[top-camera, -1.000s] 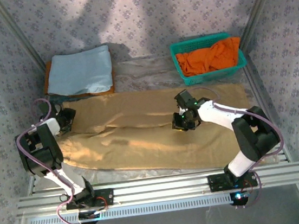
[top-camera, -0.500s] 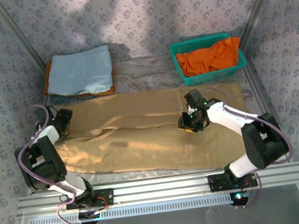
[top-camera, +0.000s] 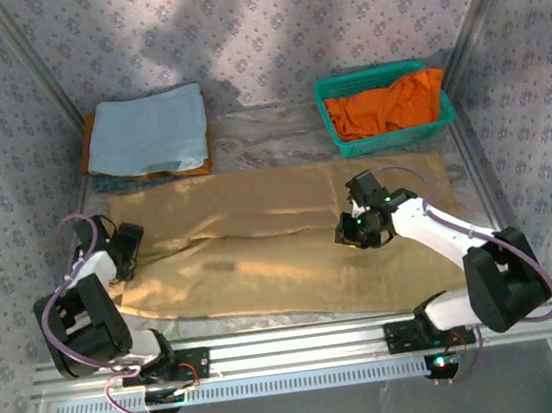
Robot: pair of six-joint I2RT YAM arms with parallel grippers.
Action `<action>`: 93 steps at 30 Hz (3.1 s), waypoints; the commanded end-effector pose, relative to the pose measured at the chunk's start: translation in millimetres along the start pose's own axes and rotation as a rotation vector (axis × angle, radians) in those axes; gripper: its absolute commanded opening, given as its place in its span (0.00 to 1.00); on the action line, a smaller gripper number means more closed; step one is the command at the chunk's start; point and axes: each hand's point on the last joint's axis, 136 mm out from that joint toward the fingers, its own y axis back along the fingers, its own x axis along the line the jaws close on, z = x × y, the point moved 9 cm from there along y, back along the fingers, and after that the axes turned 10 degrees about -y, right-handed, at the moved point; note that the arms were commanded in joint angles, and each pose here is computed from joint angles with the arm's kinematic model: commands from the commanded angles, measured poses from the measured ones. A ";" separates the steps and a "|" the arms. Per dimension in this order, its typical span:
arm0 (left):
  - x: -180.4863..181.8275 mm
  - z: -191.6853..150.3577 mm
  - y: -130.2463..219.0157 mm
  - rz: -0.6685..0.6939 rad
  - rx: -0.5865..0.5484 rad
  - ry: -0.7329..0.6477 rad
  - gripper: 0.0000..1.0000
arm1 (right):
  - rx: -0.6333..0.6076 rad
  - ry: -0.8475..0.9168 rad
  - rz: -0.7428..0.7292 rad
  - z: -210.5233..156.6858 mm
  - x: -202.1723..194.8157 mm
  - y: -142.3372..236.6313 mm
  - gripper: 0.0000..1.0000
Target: Fold and stack the trousers
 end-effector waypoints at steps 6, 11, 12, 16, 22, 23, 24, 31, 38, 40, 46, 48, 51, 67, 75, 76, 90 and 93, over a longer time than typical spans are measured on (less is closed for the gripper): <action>47.4 -25.2 -0.9 0.090 0.035 0.143 0.87 | -0.006 -0.017 -0.035 -6.2 -5.4 11.5 0.26; 18.8 -8.2 33.5 -0.006 0.021 0.103 0.89 | -0.020 -0.001 -0.030 1.6 1.8 17.1 0.27; 14.6 -4.7 46.3 -0.001 -0.005 0.091 0.89 | -0.021 0.001 -0.027 2.8 3.4 17.5 0.27; 9.3 -2.9 91.2 0.059 -0.081 0.069 0.88 | -0.012 0.009 -0.012 5.7 9.4 14.3 0.27; 31.4 -22.6 93.9 0.157 -0.081 0.099 0.85 | 0.011 0.037 -0.008 1.7 17.4 8.2 0.27; 34.9 -24.5 90.7 0.176 -0.076 0.103 0.85 | 0.014 0.042 -0.009 0.3 17.6 8.0 0.27; 39.1 -25.5 86.9 0.201 -0.076 0.105 0.85 | 0.015 0.047 -0.008 -1.0 17.9 7.7 0.27; 71.0 -15.7 57.8 0.335 -0.096 0.200 0.85 | 0.015 0.040 -0.013 -7.8 10.3 8.4 0.26; 84.9 -31.1 44.5 0.352 0.001 0.282 0.85 | 0.016 -0.017 -0.018 -7.6 -11.0 12.6 0.26; 84.2 -33.1 52.9 0.346 -0.015 0.291 0.86 | 0.032 -0.065 -0.003 -6.2 -19.3 9.0 0.26; 68.2 -32.5 84.2 0.249 -0.062 0.276 0.86 | 0.023 -0.151 -0.013 -6.1 -30.0 12.1 0.27; 61.9 -30.3 93.3 0.218 -0.077 0.249 0.86 | 0.009 -0.228 -0.036 -3.7 -43.7 17.9 0.28; 55.9 -28.1 101.0 0.195 -0.085 0.211 0.86 | -0.029 -0.380 -0.070 -3.1 -76.3 23.7 0.30; 48.0 -51.7 70.7 0.145 0.044 0.131 0.85 | -0.141 -0.852 -0.145 62.6 -178.8 20.8 0.24; 52.5 -53.8 79.0 0.197 0.052 0.104 0.85 | -0.128 -0.776 -0.050 82.7 -152.8 28.2 0.28; 51.5 -52.2 83.5 0.209 0.046 0.100 0.85 | -0.130 -0.751 -0.032 81.5 -145.5 32.3 0.29; 75.6 -56.6 93.6 0.474 0.053 0.137 0.80 | -0.069 -0.481 0.103 54.3 -78.0 52.0 0.32; 76.7 -58.7 87.1 0.452 0.054 0.159 0.76 | -0.054 -0.464 0.117 49.7 -76.3 49.7 0.32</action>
